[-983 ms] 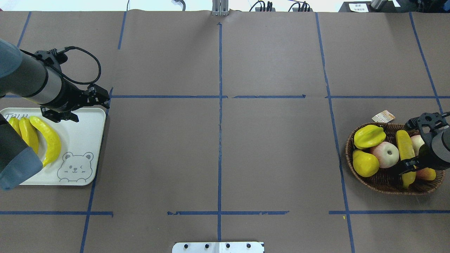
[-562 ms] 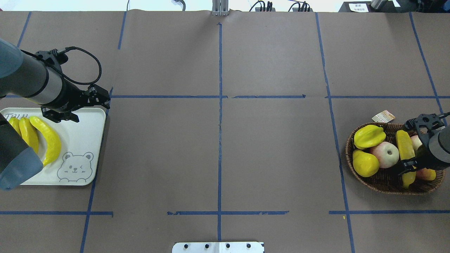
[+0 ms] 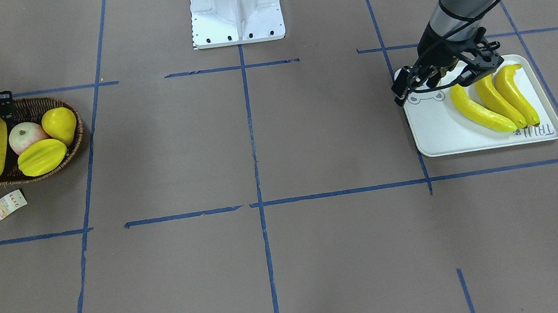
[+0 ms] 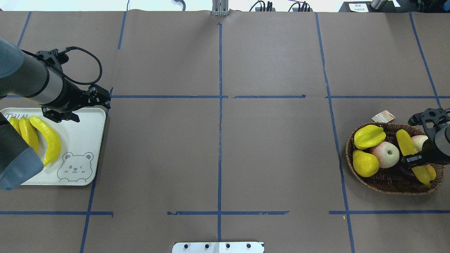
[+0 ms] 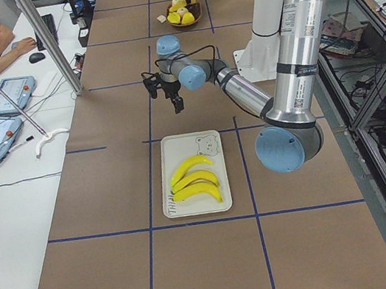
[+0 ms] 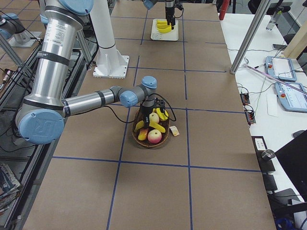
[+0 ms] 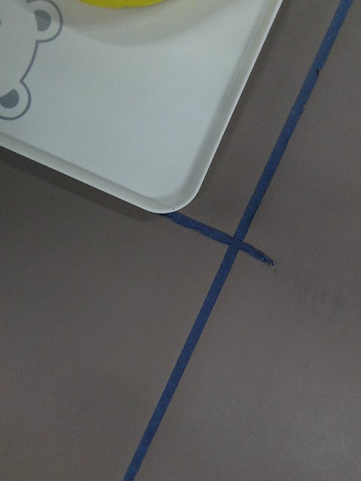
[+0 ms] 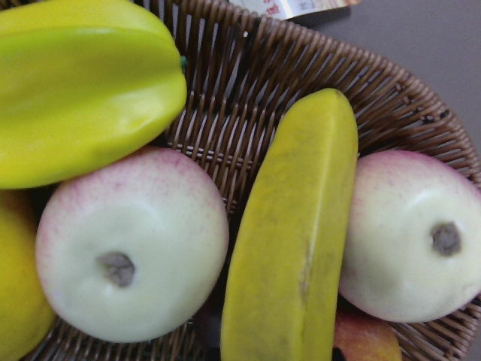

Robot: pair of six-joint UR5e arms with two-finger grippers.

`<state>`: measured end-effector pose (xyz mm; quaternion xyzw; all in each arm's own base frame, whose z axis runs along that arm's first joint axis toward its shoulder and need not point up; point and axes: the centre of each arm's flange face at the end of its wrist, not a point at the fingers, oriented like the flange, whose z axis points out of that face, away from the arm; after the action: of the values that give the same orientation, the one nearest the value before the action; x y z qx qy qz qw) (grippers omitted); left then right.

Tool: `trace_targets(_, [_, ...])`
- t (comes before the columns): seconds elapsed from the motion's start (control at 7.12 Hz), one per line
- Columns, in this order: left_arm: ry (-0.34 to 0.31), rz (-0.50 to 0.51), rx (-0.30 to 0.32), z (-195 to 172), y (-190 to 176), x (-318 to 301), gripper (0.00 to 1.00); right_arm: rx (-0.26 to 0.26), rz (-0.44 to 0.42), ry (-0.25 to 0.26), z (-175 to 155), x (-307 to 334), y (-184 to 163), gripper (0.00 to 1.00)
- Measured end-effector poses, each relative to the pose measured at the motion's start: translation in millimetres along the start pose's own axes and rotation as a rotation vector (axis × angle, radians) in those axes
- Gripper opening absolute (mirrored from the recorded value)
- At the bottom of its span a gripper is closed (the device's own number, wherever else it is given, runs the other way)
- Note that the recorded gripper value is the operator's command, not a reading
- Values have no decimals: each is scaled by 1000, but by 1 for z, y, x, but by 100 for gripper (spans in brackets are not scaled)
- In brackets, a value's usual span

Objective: Transfer all bananas from basket to plate

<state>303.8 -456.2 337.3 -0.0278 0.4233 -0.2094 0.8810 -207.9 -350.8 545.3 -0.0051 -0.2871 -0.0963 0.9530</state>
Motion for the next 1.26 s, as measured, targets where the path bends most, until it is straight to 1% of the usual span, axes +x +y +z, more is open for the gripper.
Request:
trace_targets(0.14, [-1,1,-1,1,1,0,99,19,6,-6,-10,11,-4,0])
trace_targets(0.28, [-3,3,-3,2,2,-1,99,45,0,-18,-29,24,-7,0])
trace_targets(0.42, [-4,4,-4,3,2,-1,99,72,-11,-39,-58,38,-9,0])
trace_targets(0.56, [-4,5,-4,3,2,-1,99,100,-22,-73,-88,43,-10,0])
trace_targets(0.7, [0,7,-4,2,3,1,99,131,-45,-132,-114,32,-16,1])
trace_targets(0.84, [10,12,-5,0,4,4,99,163,-81,-206,-137,9,-36,1])
trace_targets(0.98, [26,20,-6,-4,6,11,99,184,-109,-296,-159,-22,-68,2])
trace_targets(1.12, [45,29,-6,-9,8,17,99,185,-105,-384,-178,-54,-98,2])
trace_targets(1.26, [83,45,-3,-15,11,24,99,179,-101,-453,-196,-88,-120,2])
